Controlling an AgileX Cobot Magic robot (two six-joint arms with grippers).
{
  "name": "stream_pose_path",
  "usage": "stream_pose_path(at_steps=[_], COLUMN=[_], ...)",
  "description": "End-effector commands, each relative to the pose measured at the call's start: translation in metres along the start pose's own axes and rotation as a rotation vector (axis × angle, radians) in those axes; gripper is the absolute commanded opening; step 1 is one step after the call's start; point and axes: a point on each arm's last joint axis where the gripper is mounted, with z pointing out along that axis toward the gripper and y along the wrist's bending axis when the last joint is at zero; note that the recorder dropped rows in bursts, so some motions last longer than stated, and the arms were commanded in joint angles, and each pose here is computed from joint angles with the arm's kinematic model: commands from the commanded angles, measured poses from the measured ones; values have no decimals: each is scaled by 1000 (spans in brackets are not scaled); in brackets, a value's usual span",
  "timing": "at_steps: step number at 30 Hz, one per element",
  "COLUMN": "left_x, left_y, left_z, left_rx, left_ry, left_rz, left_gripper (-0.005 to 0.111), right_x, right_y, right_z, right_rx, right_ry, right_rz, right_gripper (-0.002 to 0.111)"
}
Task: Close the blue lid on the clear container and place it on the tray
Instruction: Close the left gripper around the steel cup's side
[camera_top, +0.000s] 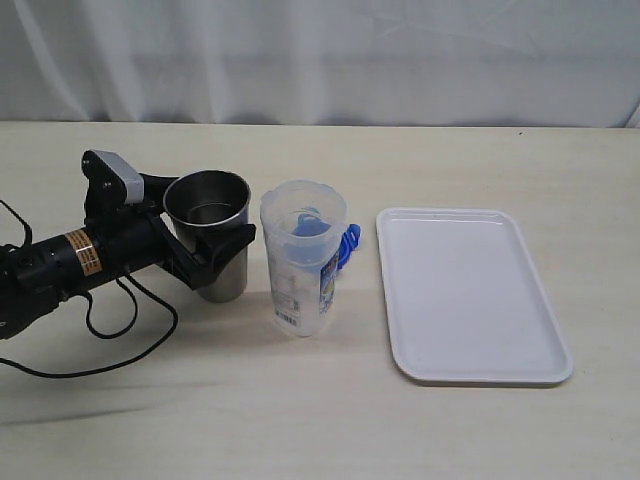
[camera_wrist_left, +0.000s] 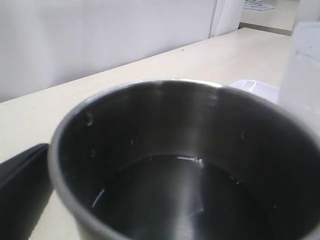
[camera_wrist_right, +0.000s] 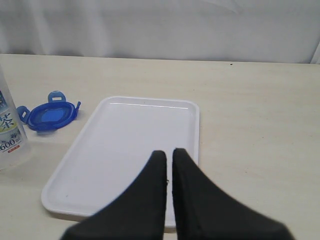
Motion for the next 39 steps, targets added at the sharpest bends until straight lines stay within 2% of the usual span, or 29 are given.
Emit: stream_pose_path(at_steps=[1,33,36,39], left_x=[-1,-1,-1,-1], left_y=[1,1,1,1], left_z=[1,1,1,1], left_rx=[-6,-6,-9,-7], left_ry=[-14,-14,-14,-14], left_rz=[-10,-8,-9,-9], left_gripper=[105,105,95,75], right_x=[1,1,1,1], right_y=[0,0,0,0], right_z=[0,0,0,0], right_rx=[4,4,4,4], right_ry=[0,0,0,0], right_rz=[3,3,3,3], right_gripper=[5,5,5,5])
